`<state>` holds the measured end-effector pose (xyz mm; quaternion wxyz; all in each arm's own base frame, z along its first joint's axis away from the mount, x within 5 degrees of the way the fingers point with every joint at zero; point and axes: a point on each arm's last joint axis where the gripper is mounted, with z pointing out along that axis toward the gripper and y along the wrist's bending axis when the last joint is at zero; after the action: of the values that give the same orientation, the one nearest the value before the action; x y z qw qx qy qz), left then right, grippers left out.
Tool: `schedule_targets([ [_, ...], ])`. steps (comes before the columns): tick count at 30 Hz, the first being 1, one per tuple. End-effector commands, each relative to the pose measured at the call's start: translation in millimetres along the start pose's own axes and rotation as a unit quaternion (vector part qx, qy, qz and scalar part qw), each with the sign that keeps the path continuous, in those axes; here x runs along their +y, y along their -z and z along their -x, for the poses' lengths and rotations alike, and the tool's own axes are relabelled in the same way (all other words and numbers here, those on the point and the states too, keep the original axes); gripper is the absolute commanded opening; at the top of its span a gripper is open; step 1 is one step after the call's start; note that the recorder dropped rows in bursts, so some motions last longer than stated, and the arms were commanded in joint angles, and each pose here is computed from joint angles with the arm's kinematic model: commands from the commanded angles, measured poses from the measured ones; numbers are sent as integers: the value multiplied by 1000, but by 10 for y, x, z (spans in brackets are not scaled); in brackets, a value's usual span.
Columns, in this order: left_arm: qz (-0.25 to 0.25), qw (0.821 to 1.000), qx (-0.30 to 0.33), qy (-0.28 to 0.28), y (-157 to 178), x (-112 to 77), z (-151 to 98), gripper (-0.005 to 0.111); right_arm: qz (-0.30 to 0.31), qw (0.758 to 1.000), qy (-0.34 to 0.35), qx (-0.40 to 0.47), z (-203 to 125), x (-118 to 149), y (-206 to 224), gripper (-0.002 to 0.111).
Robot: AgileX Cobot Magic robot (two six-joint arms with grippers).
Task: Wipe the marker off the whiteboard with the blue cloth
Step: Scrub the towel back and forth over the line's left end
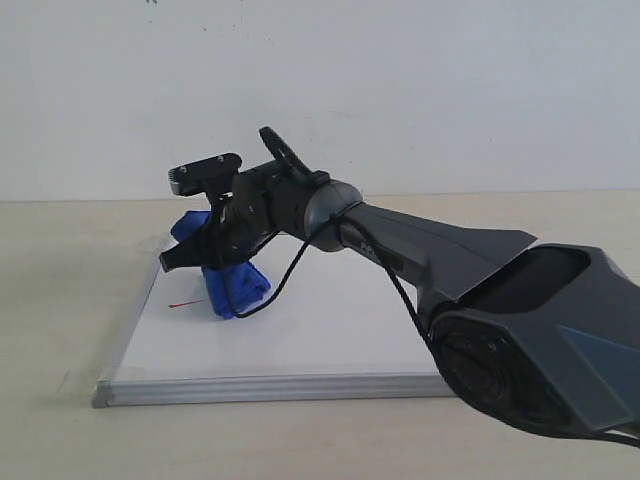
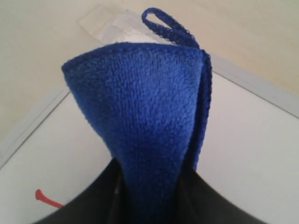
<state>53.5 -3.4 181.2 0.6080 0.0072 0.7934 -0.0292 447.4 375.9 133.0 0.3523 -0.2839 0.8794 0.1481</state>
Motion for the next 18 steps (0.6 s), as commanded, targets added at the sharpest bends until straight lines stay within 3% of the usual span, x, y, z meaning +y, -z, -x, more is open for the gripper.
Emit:
schedule_targets([
  [1,0,1000,-6,5,4,-1,15,4,26,1000,-13,8,-70,43,-71,0],
  [8,0,1000,-6,5,4,-1,15,4,99,994,-23,40,-245,229,-195,0],
  [13,0,1000,-6,5,4,-1,15,4,142,985,59,77,-311,508,-132,0],
  [15,0,1000,-6,5,4,-1,15,4,127,987,63,75,-231,364,-89,0],
  [18,0,1000,-6,5,4,-1,15,4,40,995,59,76,-179,-17,-92,0],
])
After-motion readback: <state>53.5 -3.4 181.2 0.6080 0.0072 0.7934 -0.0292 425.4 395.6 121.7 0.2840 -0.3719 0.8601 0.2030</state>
